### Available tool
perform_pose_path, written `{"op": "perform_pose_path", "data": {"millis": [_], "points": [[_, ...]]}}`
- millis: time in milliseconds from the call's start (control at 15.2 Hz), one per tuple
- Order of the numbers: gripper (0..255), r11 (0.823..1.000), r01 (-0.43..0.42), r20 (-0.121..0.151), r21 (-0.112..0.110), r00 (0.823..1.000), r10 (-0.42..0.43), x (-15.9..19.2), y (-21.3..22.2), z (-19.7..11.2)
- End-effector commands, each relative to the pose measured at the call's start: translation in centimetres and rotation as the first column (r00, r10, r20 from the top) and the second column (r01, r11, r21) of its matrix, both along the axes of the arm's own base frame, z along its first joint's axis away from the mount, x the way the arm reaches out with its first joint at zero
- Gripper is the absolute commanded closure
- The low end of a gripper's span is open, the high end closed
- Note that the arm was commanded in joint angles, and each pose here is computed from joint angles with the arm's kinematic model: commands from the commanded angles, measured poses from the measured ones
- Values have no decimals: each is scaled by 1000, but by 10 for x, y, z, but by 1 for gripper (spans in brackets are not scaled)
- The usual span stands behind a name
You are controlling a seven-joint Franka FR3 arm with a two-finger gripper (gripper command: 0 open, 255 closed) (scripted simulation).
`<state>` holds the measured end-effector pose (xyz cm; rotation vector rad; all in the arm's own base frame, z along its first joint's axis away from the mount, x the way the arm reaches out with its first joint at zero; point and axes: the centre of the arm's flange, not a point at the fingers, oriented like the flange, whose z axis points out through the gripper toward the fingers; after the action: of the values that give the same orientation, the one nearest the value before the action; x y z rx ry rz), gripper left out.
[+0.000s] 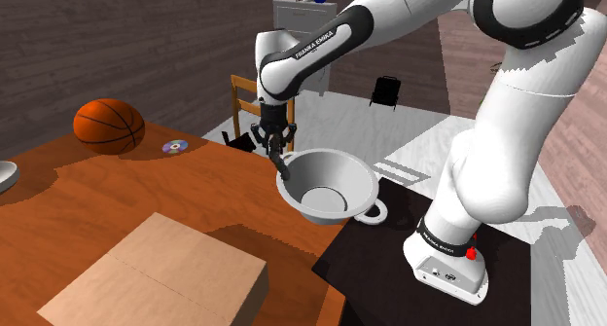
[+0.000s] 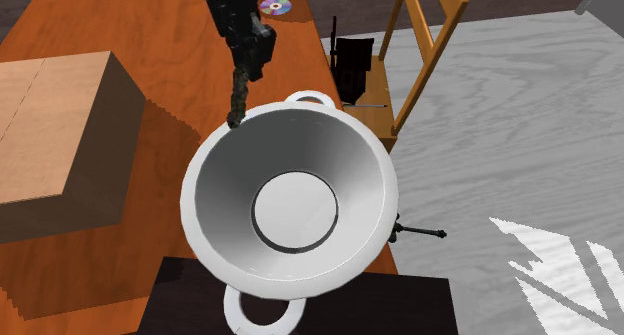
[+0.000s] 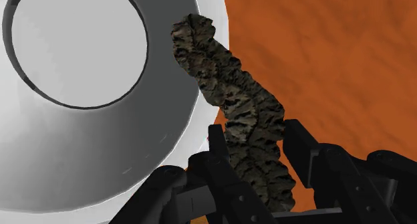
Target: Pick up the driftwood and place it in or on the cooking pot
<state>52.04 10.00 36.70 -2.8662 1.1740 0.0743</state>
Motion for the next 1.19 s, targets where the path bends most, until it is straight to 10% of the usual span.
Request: {"op": "perform_pose_path", "data": {"millis": [0,660,1122], "points": [[255,1000,0,0,1,1000,0,-23,-14,-1],[255,1000,0,0,1,1000,0,-132,-83,3],[255,1000,0,0,1,1000,0,-132,-83,-34]]}}
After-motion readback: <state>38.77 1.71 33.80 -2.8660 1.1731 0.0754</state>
